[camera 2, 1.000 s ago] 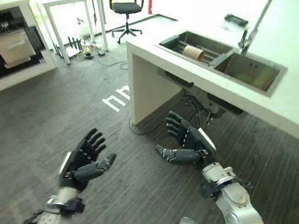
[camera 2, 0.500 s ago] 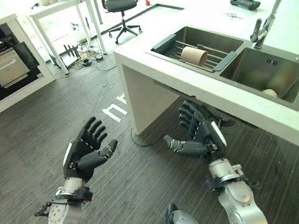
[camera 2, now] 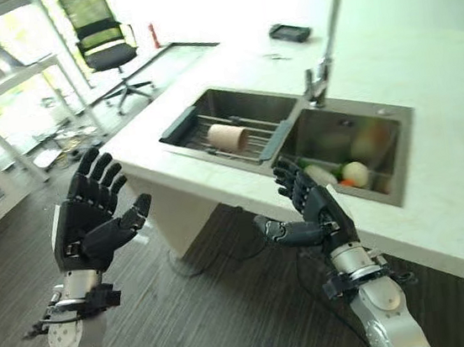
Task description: Place the dishes in the dishwasher.
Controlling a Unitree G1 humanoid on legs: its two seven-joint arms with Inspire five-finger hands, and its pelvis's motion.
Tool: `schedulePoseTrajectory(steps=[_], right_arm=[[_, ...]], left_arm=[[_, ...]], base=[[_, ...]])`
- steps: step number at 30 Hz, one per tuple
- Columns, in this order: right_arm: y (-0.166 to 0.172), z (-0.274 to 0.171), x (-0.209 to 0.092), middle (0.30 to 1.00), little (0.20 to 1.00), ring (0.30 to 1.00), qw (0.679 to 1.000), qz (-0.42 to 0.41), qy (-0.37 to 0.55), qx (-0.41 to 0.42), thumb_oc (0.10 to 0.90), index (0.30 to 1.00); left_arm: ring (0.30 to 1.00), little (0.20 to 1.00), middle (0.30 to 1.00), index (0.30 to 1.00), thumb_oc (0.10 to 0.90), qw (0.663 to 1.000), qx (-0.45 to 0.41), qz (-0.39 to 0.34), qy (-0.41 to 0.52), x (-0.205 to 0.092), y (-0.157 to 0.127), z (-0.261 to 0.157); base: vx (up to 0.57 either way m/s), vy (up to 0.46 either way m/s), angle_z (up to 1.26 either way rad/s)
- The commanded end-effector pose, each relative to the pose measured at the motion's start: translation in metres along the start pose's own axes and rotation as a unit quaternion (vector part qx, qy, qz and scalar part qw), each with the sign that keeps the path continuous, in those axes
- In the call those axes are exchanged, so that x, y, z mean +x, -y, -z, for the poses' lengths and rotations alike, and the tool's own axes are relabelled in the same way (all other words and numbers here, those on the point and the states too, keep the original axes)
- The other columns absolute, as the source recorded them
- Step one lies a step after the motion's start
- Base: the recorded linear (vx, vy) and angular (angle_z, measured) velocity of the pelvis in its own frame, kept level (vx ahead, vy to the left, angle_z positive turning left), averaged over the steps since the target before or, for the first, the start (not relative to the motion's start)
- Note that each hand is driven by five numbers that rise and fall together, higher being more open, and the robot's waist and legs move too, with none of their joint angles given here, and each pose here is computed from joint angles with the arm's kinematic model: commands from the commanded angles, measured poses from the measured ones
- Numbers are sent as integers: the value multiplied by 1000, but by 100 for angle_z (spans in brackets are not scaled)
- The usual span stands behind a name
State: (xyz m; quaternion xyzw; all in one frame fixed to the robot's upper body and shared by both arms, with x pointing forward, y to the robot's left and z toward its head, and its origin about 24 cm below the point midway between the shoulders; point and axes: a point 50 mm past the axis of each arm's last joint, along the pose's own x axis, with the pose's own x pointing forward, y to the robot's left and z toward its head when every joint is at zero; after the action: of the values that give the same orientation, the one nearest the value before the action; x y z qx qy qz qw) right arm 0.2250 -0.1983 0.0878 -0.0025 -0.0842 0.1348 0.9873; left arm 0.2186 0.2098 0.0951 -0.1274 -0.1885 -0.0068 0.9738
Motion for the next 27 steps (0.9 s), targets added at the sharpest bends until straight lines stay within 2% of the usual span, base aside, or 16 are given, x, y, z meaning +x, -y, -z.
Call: schedulePoseTrajectory(steps=[1,6,9,11,14,19,23,27], right_arm=[[-6,-54,12,900,900,900,989,-34,133,-46,800,900],[5,-56,11,900,900,900,991,-20,131,-32,800,900],[13,-59,8,900,900,900,990,4,139,-29,800,900],[17,-56,8,900,900,900,988,43,147,-6,800,900],[14,-51,10,900,900,900,989,52,136,5,800,900],[14,-49,9,900,900,900,988,71,139,-1,800,900],[14,-51,9,900,900,900,987,72,145,6,800,900],[13,-48,7,900,900,900,985,89,151,10,800,900]], left_arm=[[900,900,900,900,800,989,16,43,144,11,11,-48],[900,900,900,900,800,987,21,86,137,26,19,-51],[900,900,900,900,800,986,15,103,129,36,20,-51],[900,900,900,900,800,981,50,127,136,44,28,-53],[900,900,900,900,800,975,77,148,146,44,34,-56],[900,900,900,900,800,971,64,157,167,44,36,-68],[900,900,900,900,800,964,115,154,183,40,39,-69],[900,900,900,900,800,965,100,169,172,40,41,-66]], base=[[242,308,-173],[231,405,-91],[179,341,-5],[323,493,20],[149,255,8],[134,19,-13],[154,-65,-58],[189,-160,-3]])
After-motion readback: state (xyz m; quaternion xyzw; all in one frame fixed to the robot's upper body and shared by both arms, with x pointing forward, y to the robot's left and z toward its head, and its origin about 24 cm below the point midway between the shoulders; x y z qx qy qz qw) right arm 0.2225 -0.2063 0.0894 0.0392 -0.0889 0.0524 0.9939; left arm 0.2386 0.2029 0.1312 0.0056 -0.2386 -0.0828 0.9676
